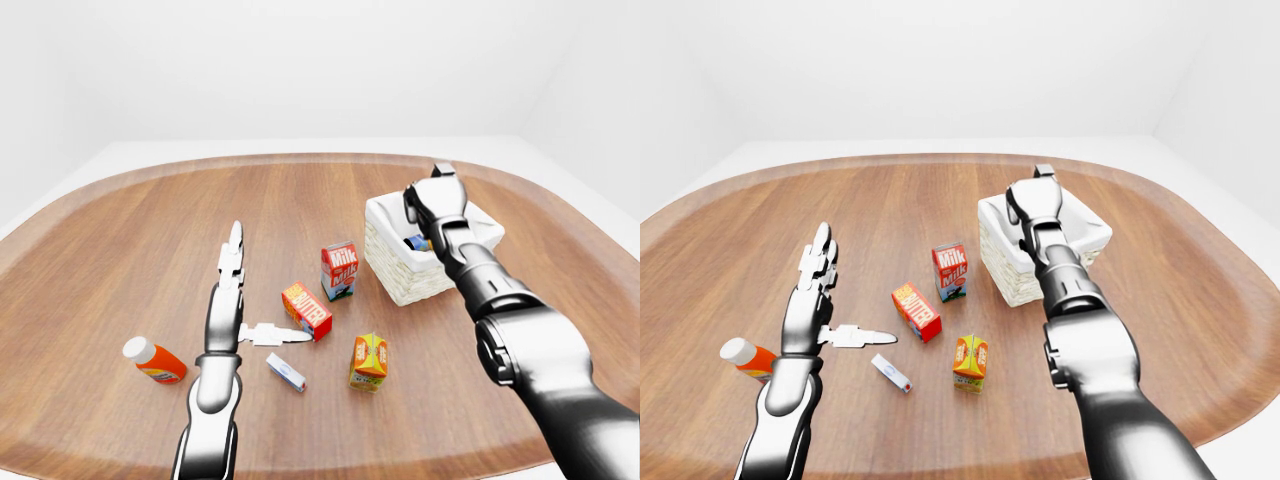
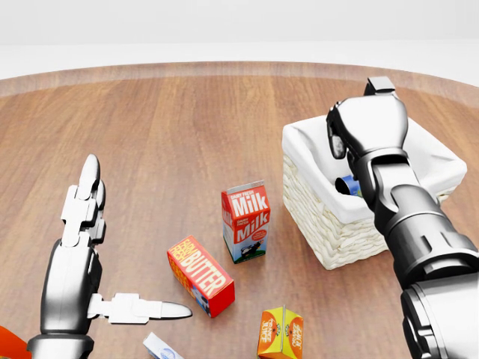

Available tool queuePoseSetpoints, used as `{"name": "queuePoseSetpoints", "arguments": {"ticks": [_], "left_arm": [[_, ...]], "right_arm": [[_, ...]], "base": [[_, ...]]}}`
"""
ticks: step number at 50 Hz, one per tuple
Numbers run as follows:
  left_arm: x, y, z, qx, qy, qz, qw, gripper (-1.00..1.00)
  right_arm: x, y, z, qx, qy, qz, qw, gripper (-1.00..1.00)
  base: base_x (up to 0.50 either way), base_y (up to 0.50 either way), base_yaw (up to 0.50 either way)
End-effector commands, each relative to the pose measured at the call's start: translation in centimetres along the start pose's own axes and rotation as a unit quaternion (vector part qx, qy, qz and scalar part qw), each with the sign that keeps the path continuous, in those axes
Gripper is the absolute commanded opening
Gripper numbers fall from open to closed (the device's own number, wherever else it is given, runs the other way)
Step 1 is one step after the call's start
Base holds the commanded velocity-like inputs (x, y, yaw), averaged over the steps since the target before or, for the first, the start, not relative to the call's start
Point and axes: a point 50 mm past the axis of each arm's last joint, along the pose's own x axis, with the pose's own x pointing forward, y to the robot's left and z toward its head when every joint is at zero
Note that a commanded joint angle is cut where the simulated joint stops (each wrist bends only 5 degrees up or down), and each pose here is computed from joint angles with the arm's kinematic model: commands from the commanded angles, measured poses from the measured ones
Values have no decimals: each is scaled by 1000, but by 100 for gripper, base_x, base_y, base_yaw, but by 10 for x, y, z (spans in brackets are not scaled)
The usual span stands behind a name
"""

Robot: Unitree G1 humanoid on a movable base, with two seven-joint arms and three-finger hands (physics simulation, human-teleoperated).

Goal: Pick up the alphabet soup and the tomato sauce, and put them in the basket.

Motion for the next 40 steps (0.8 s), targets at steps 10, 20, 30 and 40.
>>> {"name": "queuePoseSetpoints", "arguments": {"ticks": [10, 20, 30, 40], "left_arm": [[0, 2, 3, 4, -6, 7, 1000, 100], [0, 2, 4, 4, -10, 7, 1000, 100], [0, 2, 4, 4, -9, 6, 1000, 100], [0, 2, 5, 4, -11, 6, 1000, 100]], "right_arm": [[-1, 0, -4, 13, 11, -3, 1000, -100], [0, -1, -5, 12, 12, -4, 1000, 100], [0, -1, -4, 11, 11, -4, 1000, 100], [2, -4, -4, 13, 11, -7, 1000, 100]], "base": [[0, 0, 0], [0, 0, 0], [0, 0, 0], [0, 0, 0]]}}
